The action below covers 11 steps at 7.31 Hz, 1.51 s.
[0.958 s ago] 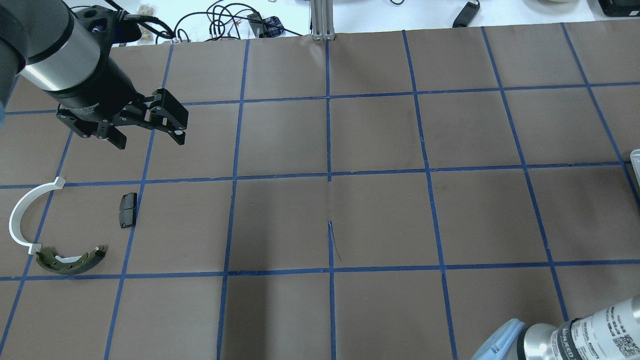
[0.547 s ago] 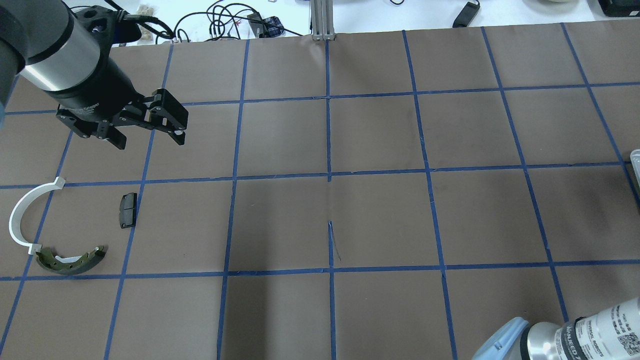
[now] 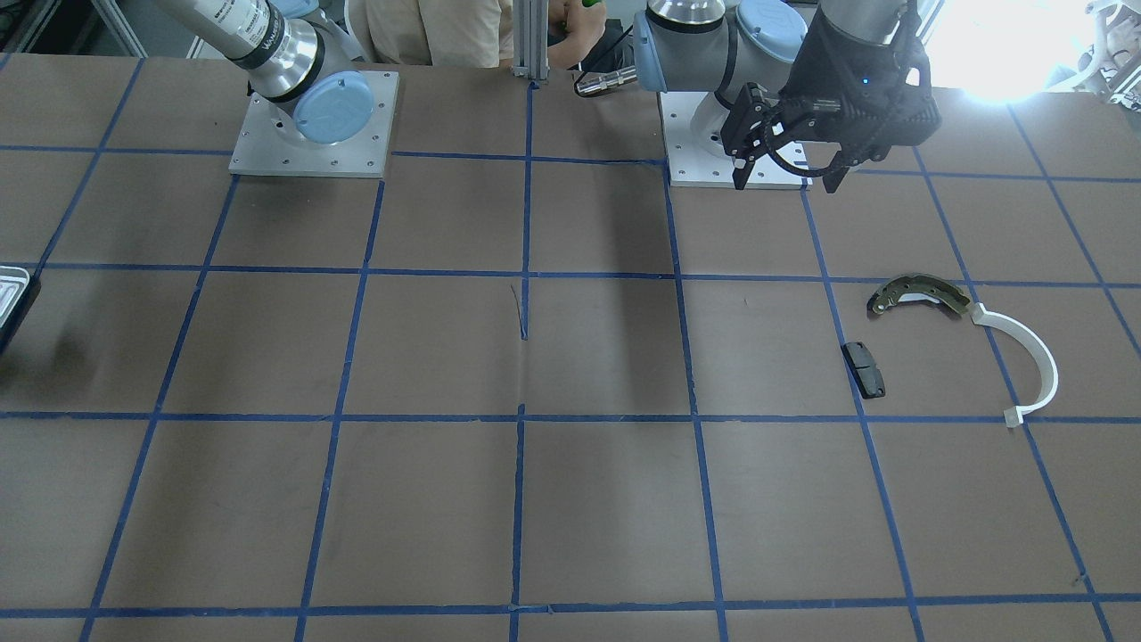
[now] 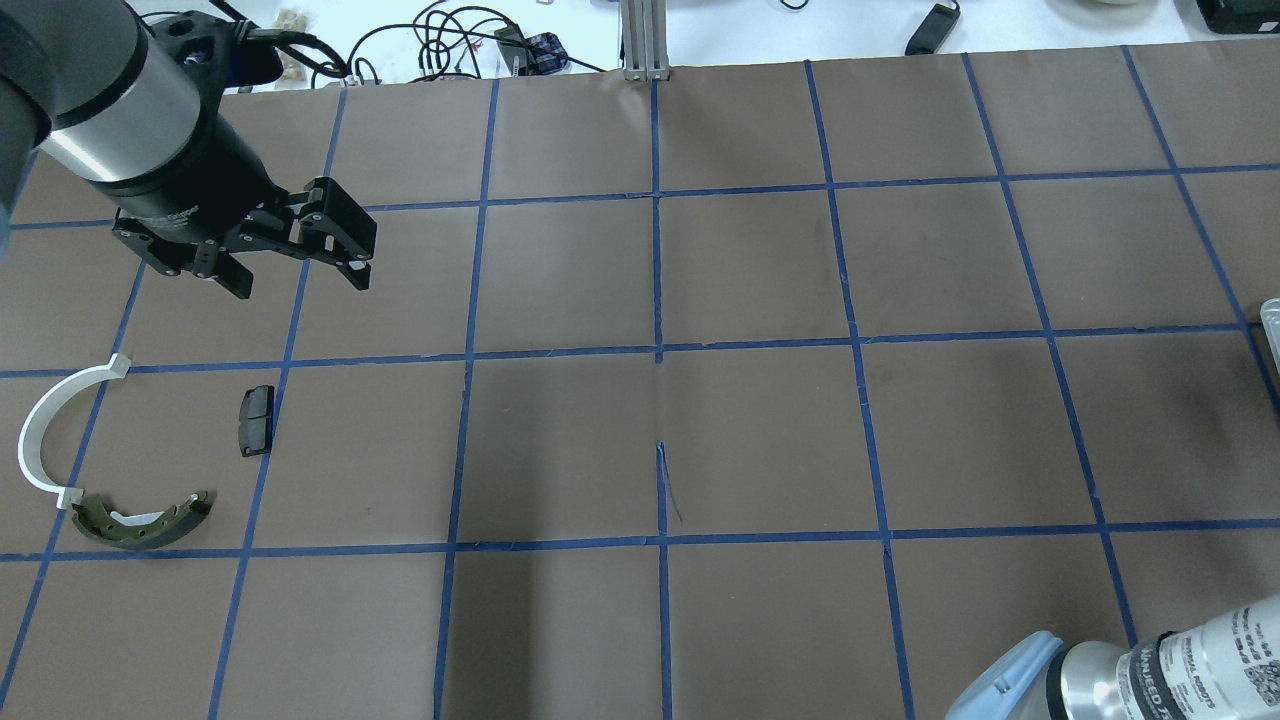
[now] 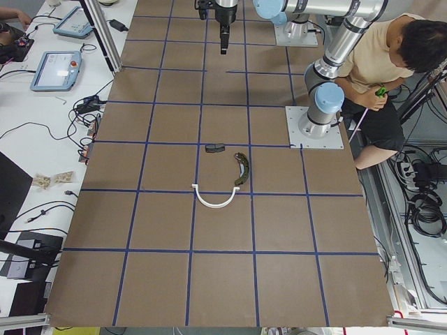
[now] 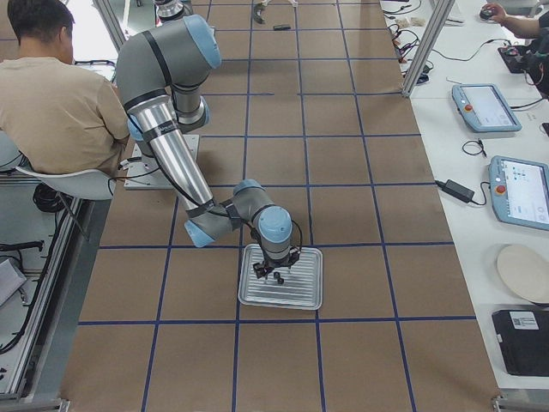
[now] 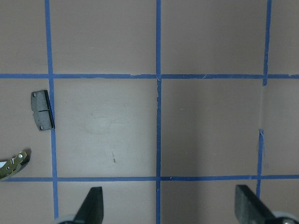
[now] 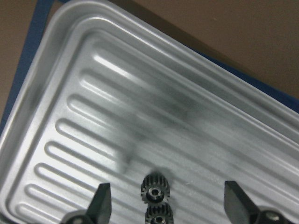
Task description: Place bearing gear from tray to pile
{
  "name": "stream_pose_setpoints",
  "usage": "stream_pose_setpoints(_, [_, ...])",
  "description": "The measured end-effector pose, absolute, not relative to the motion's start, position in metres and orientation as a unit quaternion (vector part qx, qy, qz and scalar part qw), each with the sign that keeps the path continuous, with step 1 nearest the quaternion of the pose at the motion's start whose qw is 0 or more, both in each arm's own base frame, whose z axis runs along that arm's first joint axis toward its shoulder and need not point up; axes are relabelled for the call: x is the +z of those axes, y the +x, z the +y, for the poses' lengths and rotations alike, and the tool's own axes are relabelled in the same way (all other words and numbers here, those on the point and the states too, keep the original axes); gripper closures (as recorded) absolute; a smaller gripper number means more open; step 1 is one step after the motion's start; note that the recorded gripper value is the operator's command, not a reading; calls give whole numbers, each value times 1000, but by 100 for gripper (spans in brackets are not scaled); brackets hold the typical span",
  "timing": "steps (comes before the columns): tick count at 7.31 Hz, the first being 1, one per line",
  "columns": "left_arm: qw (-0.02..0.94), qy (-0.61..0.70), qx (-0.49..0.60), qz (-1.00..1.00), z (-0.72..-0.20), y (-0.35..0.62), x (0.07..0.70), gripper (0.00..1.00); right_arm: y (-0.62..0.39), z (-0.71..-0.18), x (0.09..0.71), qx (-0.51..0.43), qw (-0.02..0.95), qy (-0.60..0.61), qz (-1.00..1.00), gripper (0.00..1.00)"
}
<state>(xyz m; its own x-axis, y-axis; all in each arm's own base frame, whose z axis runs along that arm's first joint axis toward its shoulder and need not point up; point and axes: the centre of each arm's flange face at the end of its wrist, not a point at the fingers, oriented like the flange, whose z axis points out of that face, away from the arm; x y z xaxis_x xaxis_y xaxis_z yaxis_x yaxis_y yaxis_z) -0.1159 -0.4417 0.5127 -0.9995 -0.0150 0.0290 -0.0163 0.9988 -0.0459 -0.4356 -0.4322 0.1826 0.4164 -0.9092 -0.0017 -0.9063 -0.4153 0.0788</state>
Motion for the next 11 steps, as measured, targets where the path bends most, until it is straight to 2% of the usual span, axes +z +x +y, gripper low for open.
stream_pose_setpoints(2, [14,8,23,-1000,-442,-116,513,0,-436,-431,178,-20,29,840,-541,41])
stream_pose_setpoints(5, [14,8,23,-1000,-442,-116,512,0,-438,-431,176,-21,30,840,-541,88])
stream_pose_setpoints(6, [14,8,22,-1000,-442,-116,512,0,-438,-431,176,-21,30,840,-541,97])
stream_pose_setpoints(9, [14,8,23,-1000,-442,-116,512,0,-436,-429,187,-27,30,829,-558,100])
stream_pose_setpoints(11, [14,8,23,-1000,-442,-116,513,0,-414,-428,221,-20,24,794,-607,99])
